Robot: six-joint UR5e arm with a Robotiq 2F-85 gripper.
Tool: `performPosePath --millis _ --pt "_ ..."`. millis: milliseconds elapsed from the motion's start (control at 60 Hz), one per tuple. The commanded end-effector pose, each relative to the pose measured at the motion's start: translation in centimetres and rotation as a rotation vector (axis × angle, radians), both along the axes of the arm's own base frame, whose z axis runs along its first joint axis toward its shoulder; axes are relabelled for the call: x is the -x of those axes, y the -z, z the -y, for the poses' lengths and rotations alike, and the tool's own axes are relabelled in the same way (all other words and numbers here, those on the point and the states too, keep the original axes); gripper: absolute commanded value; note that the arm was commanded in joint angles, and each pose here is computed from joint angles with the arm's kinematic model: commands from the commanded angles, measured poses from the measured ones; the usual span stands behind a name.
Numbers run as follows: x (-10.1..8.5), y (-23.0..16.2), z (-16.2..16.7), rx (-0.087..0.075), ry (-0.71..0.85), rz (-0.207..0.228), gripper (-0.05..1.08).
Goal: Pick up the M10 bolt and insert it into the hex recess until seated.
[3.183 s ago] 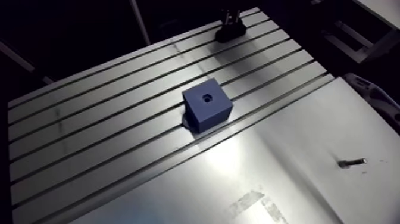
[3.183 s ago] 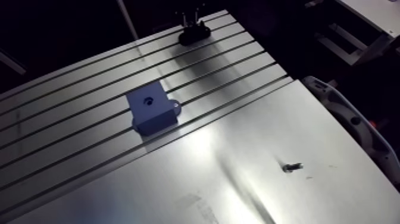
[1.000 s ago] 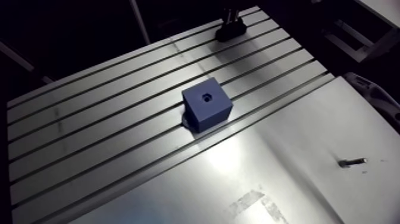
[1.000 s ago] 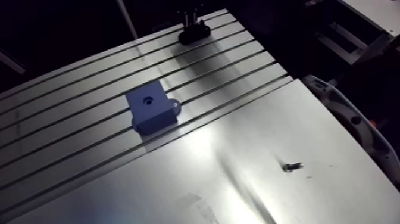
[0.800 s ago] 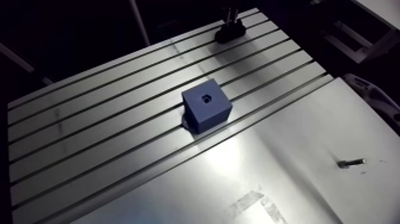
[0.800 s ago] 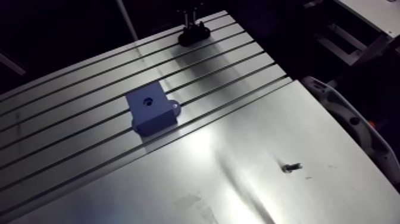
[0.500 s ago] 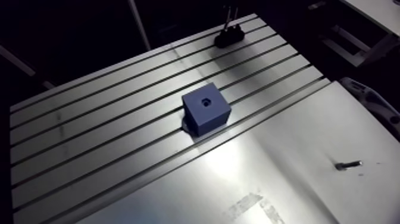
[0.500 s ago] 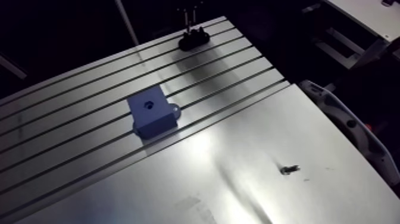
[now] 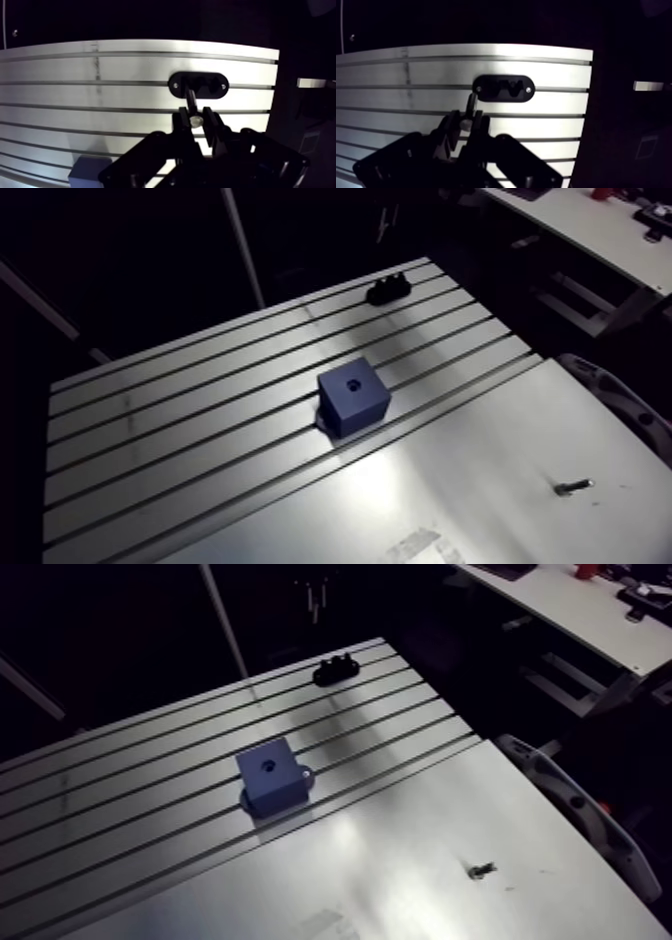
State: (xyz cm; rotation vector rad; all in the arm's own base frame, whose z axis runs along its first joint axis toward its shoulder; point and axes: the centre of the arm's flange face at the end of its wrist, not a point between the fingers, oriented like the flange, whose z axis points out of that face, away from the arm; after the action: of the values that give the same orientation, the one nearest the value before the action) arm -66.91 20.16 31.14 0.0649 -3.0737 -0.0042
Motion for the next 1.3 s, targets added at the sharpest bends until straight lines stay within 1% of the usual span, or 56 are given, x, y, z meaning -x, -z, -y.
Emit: performPosePath --millis 17,50,83,100,150,183,217,233,250,267,283,300,317,333,350,367,383,400,433,450,467,583,667,817,850,867,917,933,950,967,983,1000,1017,1033,1050,1083,1233,1250,1300 --pt "-1.9 -5.1 3.1 0.015 -0.079 0.051 0.78" --pt "-2.3 -5.4 3.5 0.023 -0.094 0.075 0.78" --pt "-2.3 -5.4 3.5 0.023 -0.094 0.075 0.78" --pt "-2.5 -5.4 4.0 0.025 -0.115 0.089 0.78" --pt "-2.6 -5.4 4.5 0.025 -0.143 0.099 0.78" --pt "-2.6 -5.4 5.0 0.023 -0.172 0.108 0.78" --pt "-2.8 -5.3 5.8 0.017 -0.225 0.128 0.78" --pt "-2.8 -5.3 5.8 0.017 -0.225 0.128 0.78" --pt "-3.0 -5.2 6.3 0.012 -0.250 0.141 0.78" --pt "-3.0 -5.2 6.3 0.012 -0.250 0.141 0.78" --pt "-3.1 -4.9 6.8 0.008 -0.274 0.157 0.78" --pt "-3.1 -4.9 6.8 0.008 -0.274 0.157 0.78" --pt "-3.3 -4.6 7.3 0.005 -0.296 0.176 0.78" --pt "-3.3 -4.6 7.3 0.005 -0.296 0.176 0.78" --pt "-3.4 -4.3 7.8 0.000 -0.317 0.195 0.78" --pt "-3.4 -4.3 7.8 0.000 -0.317 0.195 0.78" --pt "-3.6 -4.1 8.3 -0.004 -0.341 0.212 0.78" --pt "-3.8 -4.0 9.0 -0.012 -0.365 0.226 0.78" --pt "-3.8 -4.0 9.0 -0.012 -0.365 0.226 0.78" --pt "-4.0 -4.0 9.6 -0.021 -0.383 0.234 0.78" --pt "-4.2 -4.1 10.0 -0.026 -0.397 0.237 0.78" --pt "-4.4 -3.7 10.9 -0.024 -0.428 0.247 0.78" --pt "-4.8 -4.5 12.2 -0.033 -0.454 0.241 0.78" --pt "-5.2 -3.7 14.3 -0.028 -0.492 0.257 0.78" --pt "-5.4 -3.4 14.5 -0.025 -0.495 0.263 0.78" --pt "-5.6 -3.1 14.6 -0.021 -0.498 0.270 0.78" --pt "-5.9 -3.0 15.0 -0.022 -0.507 0.277 0.78" --pt "-6.3 -3.1 15.5 -0.029 -0.523 0.283 0.78" --pt "-6.3 -3.1 15.5 -0.029 -0.523 0.283 0.78" --pt "-6.8 -3.4 15.9 -0.039 -0.543 0.287 0.78" --pt "-6.8 -3.4 15.9 -0.039 -0.543 0.287 0.78" --pt "-7.2 -3.3 16.2 -0.047 -0.563 0.296 0.78" --pt "-7.2 -3.3 16.2 -0.047 -0.563 0.296 0.78" --pt "-7.5 -3.3 16.5 -0.058 -0.583 0.305 0.78" --pt "-7.5 -3.3 16.5 -0.058 -0.583 0.305 0.78" --pt "-8.1 -3.0 17.0 -0.065 -0.603 0.321 0.78" --pt "-8.8 -2.7 17.3 -0.072 -0.614 0.338 0.78" --pt "-9.0 -2.7 17.3 -0.075 -0.617 0.343 0.78" --pt "-9.4 -2.7 17.3 -0.076 -0.619 0.351 0.78"
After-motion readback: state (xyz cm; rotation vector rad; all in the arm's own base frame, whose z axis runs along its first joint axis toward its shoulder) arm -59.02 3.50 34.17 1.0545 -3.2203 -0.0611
